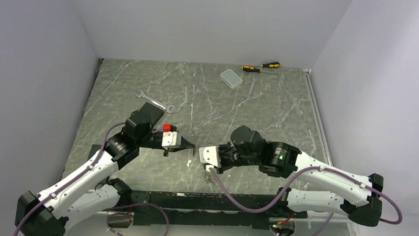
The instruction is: Put the keys on the keyring
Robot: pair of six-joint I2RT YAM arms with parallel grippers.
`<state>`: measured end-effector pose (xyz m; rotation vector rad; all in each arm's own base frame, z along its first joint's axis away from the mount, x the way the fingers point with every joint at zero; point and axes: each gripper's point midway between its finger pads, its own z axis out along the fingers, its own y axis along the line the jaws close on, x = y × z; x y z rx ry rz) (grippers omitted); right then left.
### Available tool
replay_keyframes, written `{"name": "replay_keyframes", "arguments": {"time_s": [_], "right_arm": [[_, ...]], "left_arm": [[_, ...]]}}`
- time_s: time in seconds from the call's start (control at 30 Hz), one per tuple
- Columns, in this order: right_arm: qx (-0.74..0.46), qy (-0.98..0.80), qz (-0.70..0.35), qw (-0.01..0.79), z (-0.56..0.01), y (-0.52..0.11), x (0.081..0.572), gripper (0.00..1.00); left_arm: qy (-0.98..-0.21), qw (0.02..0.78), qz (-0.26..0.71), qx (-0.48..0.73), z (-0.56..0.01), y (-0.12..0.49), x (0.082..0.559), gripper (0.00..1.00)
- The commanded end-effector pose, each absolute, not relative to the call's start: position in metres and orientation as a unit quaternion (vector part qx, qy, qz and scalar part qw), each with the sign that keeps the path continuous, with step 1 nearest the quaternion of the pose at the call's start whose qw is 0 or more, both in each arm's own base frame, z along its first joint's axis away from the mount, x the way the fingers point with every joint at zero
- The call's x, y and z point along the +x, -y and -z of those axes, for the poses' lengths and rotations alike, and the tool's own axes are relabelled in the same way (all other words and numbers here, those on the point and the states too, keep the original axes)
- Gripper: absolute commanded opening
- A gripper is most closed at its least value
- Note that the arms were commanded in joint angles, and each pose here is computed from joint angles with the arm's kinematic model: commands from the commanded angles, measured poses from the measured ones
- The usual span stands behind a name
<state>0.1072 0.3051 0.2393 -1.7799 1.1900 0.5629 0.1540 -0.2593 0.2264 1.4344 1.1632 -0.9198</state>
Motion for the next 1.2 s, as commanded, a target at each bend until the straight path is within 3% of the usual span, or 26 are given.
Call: {"name": "replay_keyframes", "arguments": {"time_s": [0.0,1.17], "right_arm": [[-0.704,-0.458,-0.248,0.483,-0.268,-0.313,0.111,0.0],[-0.689,-0.485,-0.295,0.45,-0.226,-0.321,0.124,0.0]], "left_arm": [[-0.456,0.516,0.39,0.611,-0.241,0.265,0.149,0.0],[-0.459,0.487,0.422,0.612,-0.232,0.279,0.137,0.0]]}}
